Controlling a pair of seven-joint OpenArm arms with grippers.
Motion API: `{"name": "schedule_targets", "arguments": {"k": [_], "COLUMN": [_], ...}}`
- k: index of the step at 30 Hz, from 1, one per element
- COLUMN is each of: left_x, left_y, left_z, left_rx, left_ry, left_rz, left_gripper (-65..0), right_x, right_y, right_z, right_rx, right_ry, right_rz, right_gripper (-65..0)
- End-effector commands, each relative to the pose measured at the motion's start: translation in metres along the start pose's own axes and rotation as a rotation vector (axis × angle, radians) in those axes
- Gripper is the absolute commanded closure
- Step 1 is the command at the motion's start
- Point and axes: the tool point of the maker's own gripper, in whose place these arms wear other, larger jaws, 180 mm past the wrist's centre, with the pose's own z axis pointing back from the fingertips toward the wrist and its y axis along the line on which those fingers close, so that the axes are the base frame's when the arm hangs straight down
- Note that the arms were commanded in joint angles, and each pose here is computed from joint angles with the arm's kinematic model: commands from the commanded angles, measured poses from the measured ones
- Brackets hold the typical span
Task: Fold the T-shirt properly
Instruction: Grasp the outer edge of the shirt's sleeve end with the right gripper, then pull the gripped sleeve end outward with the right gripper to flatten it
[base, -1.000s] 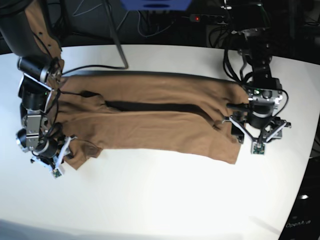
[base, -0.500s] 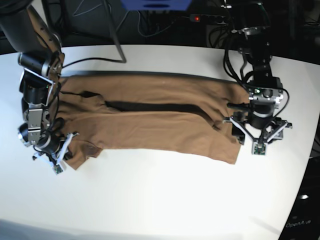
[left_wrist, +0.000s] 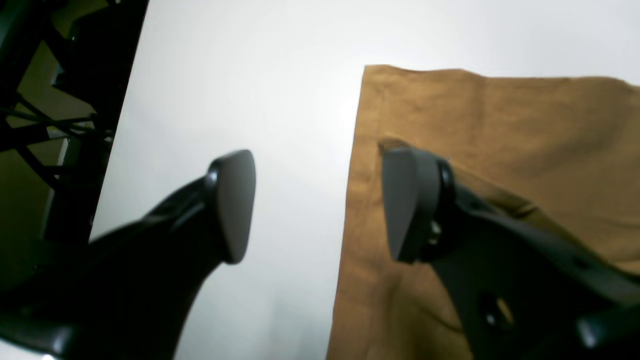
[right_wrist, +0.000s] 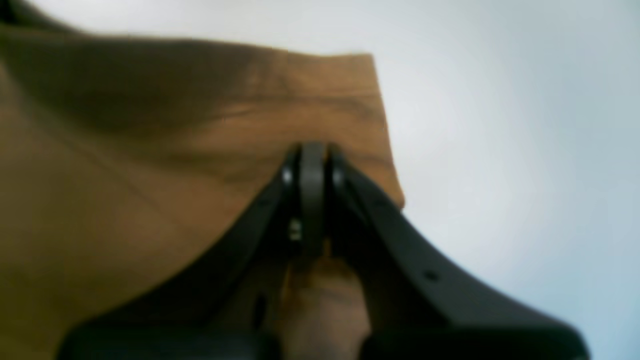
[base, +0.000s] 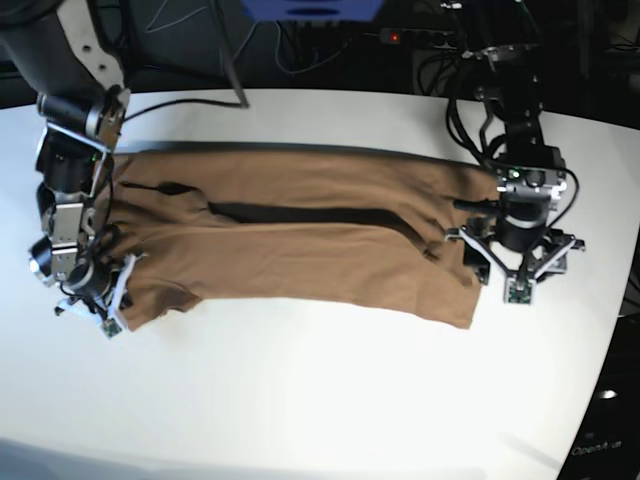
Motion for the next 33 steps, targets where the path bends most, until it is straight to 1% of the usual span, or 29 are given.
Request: {"name": "schedule_targets", "arguments": {"k": [1, 3, 4, 7, 11, 14, 16, 18, 21, 23, 25, 31, 33], "left_x": [0.018, 0.018, 0.018, 0.019, 0.019, 0.018, 0.018, 0.018, 0.010, 0.010, 0.007, 0.008, 0.008], "left_y": [0.004, 0.004, 0.004, 0.004, 0.005, 0.005, 0.005, 0.005, 0.004, 0.004, 0.004, 0.005, 0.005], "left_z": [0.001, 0.001, 0.001, 0.001, 0.002, 0.002, 0.002, 0.002, 0.004, 0.006, 0.007, 0.008, 0.008], "left_rx": [0.014, 0.013, 0.014, 0.014, 0.018, 0.018, 0.019, 0.019, 0.015, 0.017, 0.016, 0.018, 0.018], "left_ry": [-0.061, -0.062, -0.062, -0.062, -0.061, -0.057, -0.057, -0.057, -0.040, -0.044, -0.038, -0.043, -0.041], "left_rz": [0.011, 0.011, 0.010, 0.011, 0.008, 0.006, 0.006, 0.006, 0.002, 0.001, -0.002, -0.003, -0.003], "left_gripper": [-38.6, -38.6, -38.6, -38.6, -38.7, -38.7, -38.7, -38.7, -38.7, -38.7, -38.8, -38.8, -38.8], "right_x": [0.009, 0.016, 0.023, 0.039, 0.050, 0.065, 0.070, 0.073, 0.076, 0.072, 0.066, 0.030, 0.025], "right_y": [-0.023, -0.030, -0.028, -0.032, -0.038, -0.053, -0.063, -0.078, -0.109, -0.122, -0.126, -0.106, -0.096], "right_z": [0.012, 0.025, 0.030, 0.042, 0.049, 0.052, 0.051, 0.047, 0.050, 0.047, 0.043, 0.024, 0.019], "right_rx": [-0.065, -0.114, -0.130, -0.175, -0.210, -0.243, -0.252, -0.260, -0.282, -0.269, -0.243, -0.110, -0.081], "right_ry": [-0.019, -0.046, -0.067, -0.107, -0.098, -0.094, -0.070, -0.042, -0.030, 0.002, 0.038, 0.125, 0.143], "right_rz": [0.035, 0.079, 0.095, 0.126, 0.132, 0.125, 0.109, 0.050, -0.049, -0.101, -0.131, -0.253, -0.266], "right_gripper": [-0.7, -0.7, -0.7, -0.9, -0.9, -1.7, -7.8, -17.1, -26.7, -30.6, -31.6, -31.5, -31.5]}}
